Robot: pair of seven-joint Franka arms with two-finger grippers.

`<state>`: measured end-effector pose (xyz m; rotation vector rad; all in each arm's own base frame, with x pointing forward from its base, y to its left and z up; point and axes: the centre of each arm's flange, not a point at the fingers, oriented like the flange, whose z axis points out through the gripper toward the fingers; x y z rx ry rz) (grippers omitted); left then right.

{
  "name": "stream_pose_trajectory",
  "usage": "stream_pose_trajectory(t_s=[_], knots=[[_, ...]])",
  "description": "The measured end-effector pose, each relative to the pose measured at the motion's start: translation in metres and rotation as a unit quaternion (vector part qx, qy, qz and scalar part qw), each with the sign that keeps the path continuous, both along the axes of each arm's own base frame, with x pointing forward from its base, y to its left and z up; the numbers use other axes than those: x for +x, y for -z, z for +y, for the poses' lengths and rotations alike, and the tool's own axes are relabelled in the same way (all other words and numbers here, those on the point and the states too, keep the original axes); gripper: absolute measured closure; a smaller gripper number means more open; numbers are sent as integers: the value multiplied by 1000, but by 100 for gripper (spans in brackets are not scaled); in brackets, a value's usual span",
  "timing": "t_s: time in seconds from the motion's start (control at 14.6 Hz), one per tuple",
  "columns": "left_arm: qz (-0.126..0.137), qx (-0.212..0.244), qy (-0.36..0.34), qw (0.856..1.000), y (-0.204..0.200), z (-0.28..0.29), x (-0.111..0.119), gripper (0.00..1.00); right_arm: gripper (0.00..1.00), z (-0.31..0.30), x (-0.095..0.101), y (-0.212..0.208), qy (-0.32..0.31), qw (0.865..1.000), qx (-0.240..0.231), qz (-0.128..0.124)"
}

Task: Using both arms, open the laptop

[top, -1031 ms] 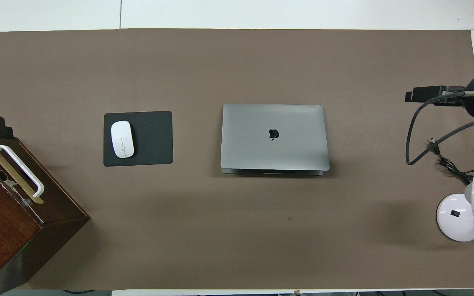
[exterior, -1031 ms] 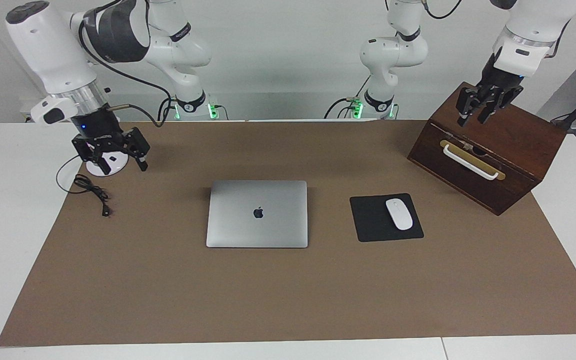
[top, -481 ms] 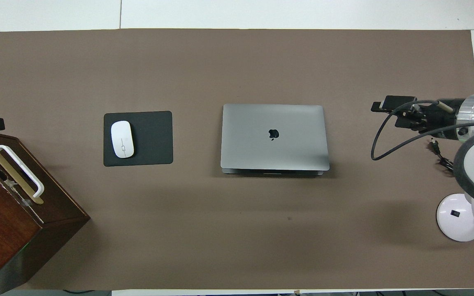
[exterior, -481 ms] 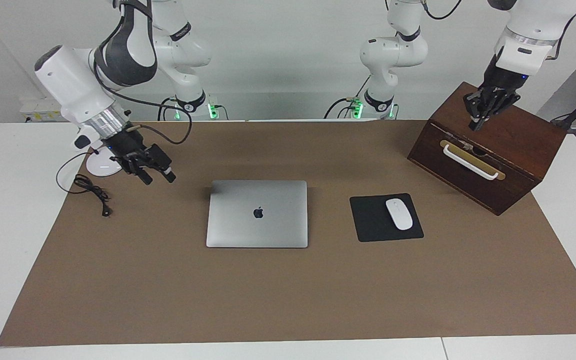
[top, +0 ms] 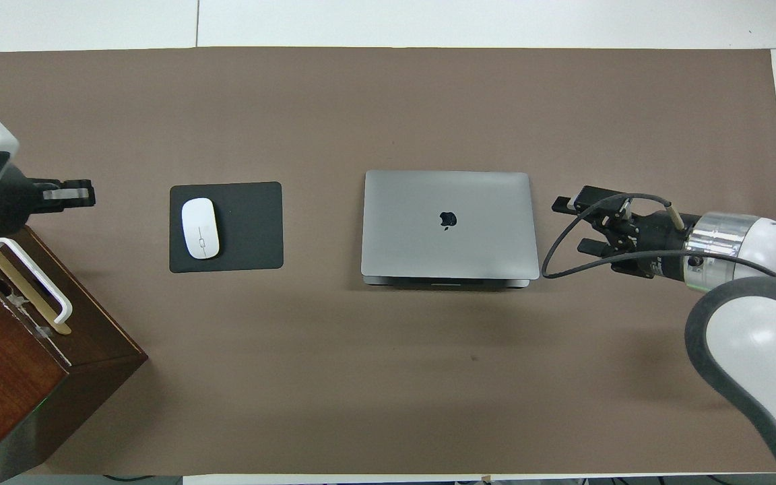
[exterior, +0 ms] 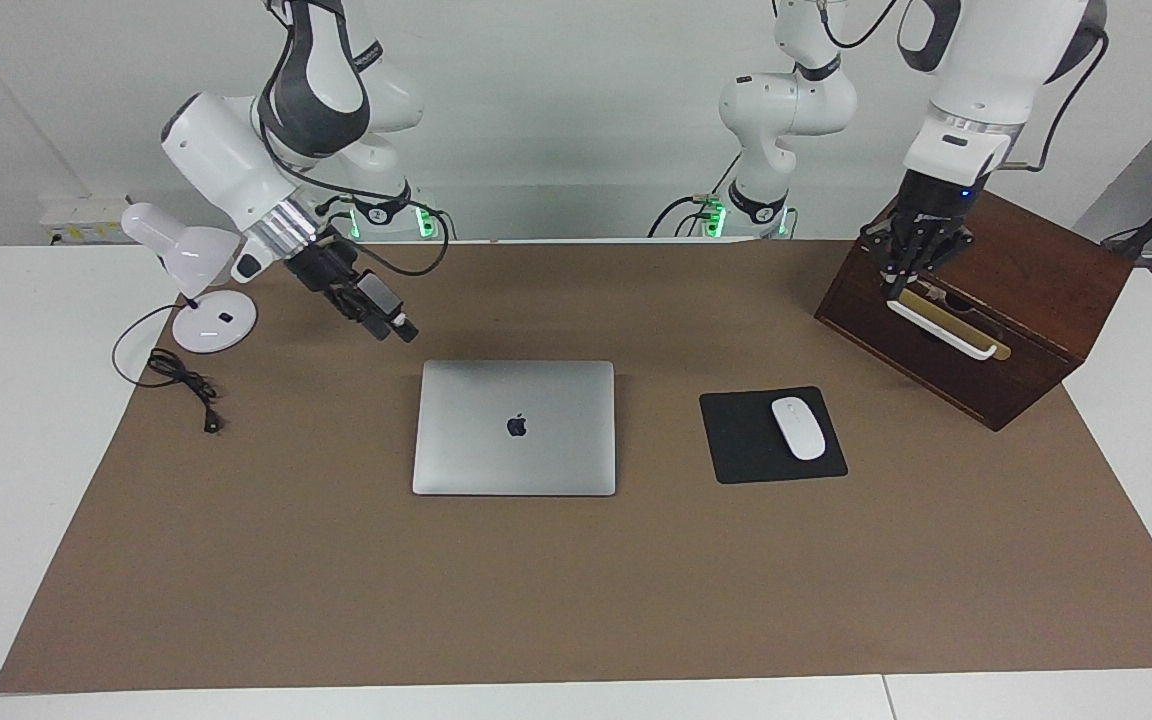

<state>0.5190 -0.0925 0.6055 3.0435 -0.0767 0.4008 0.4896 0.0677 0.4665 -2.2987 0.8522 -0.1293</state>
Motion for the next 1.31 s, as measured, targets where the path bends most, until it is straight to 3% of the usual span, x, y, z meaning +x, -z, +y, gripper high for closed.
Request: stream_pose_trajectory(t_s=[0.21, 0.48, 0.82, 1.03, 1.31], knots=[[-36, -7, 30, 999, 32, -31, -18, 99, 0, 1, -30, 1, 14, 1000, 8, 10], [-77, -14, 66, 995, 77, -60, -40, 99, 0, -4, -58, 7, 25, 1000, 0, 1], [-128, -28, 104, 986, 131, -92, -68, 99, 2, 22, -78, 30, 29, 999, -17, -19], [-164, -39, 127, 977, 177, -107, -96, 99, 0, 28, -83, 39, 35, 999, -21, -24], [-185, -49, 155, 969, 232, -124, -122, 99, 0, 34, -85, 55, 50, 998, -21, -20]])
